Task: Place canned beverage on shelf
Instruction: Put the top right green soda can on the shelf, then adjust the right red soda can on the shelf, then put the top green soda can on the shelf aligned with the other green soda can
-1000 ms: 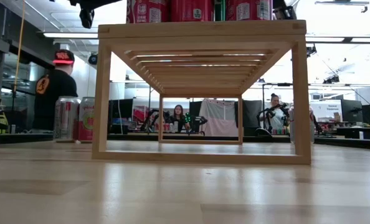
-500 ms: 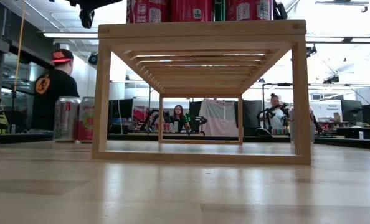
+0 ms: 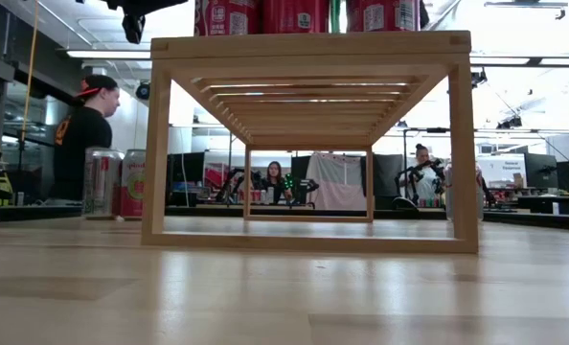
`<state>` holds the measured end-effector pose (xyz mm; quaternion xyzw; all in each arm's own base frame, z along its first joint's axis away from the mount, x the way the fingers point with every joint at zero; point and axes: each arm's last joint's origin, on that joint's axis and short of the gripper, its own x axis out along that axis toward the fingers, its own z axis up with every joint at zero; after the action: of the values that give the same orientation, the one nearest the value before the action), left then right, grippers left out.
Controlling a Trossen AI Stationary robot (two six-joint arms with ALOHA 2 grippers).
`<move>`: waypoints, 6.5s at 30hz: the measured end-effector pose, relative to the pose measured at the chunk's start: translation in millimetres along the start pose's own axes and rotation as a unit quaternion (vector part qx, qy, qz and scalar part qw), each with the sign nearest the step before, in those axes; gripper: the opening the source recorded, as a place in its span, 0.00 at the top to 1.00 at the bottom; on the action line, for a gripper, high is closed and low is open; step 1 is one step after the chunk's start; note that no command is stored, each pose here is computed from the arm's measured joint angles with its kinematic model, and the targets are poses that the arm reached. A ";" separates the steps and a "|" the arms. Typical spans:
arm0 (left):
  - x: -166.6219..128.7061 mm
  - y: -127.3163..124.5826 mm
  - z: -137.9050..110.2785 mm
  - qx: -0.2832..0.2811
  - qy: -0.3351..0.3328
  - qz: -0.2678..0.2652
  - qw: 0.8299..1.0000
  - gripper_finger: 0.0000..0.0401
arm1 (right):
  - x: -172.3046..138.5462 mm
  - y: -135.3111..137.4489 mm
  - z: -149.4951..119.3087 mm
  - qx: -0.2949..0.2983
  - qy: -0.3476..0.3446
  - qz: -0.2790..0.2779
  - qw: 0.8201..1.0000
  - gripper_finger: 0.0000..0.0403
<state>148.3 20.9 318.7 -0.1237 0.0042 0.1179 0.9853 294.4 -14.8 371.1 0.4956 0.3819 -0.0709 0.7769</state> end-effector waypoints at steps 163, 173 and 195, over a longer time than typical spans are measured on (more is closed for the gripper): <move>-17.2 -3.7 17.4 -0.008 -0.077 -0.043 0.996 0.99 | -85.0 21.7 -49.0 -0.357 -0.300 -0.182 0.865 1.00; -17.3 -3.7 17.5 -0.006 -0.077 -0.043 0.996 0.99 | -83.2 8.8 -49.9 -0.392 -0.217 -0.190 0.874 1.00; -7.9 -1.9 11.7 0.002 -0.056 -0.011 0.998 0.99 | -35.0 -42.0 -67.6 -0.370 -0.380 -0.027 0.847 1.00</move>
<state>140.9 20.1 330.8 -0.1148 -0.0519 0.1141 0.9854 214.0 10.6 349.5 0.0952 0.0677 -0.1278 0.9849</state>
